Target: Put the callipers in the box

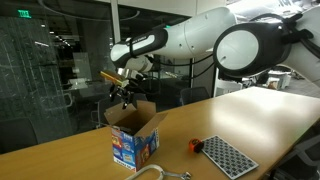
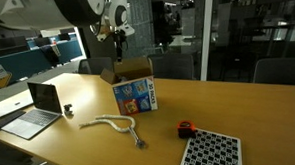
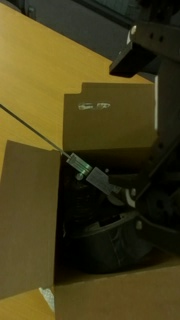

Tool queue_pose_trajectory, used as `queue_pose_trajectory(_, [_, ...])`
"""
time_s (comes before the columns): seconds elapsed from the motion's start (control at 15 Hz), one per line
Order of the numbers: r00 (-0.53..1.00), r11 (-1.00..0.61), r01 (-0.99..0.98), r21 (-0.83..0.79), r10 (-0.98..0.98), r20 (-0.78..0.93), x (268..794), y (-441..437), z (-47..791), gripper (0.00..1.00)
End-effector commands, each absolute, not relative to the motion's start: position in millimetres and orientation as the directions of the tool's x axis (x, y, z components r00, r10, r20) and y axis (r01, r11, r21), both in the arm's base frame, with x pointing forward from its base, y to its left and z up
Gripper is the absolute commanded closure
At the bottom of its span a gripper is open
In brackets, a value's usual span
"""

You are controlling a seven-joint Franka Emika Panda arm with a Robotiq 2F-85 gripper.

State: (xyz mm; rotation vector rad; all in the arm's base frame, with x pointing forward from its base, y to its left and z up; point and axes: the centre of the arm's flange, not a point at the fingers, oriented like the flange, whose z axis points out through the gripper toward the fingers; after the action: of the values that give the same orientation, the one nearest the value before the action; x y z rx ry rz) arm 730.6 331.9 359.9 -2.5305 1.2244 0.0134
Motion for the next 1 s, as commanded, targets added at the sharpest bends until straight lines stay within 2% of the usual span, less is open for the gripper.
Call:
queue_pose_trajectory(0.0, [0.675,-0.641,-0.734,-0.224,-0.725,-0.135,715.7,321.4,404.1,0.00])
queue_pose_trajectory(0.53, [0.837,-0.831,-0.546,-0.103,-0.547,-0.018,610.3,264.7,488.5,0.00])
queue_pose_trajectory(0.93, [0.928,-0.924,-0.363,-0.121,-0.370,0.043,562.8,219.4,501.2,0.00])
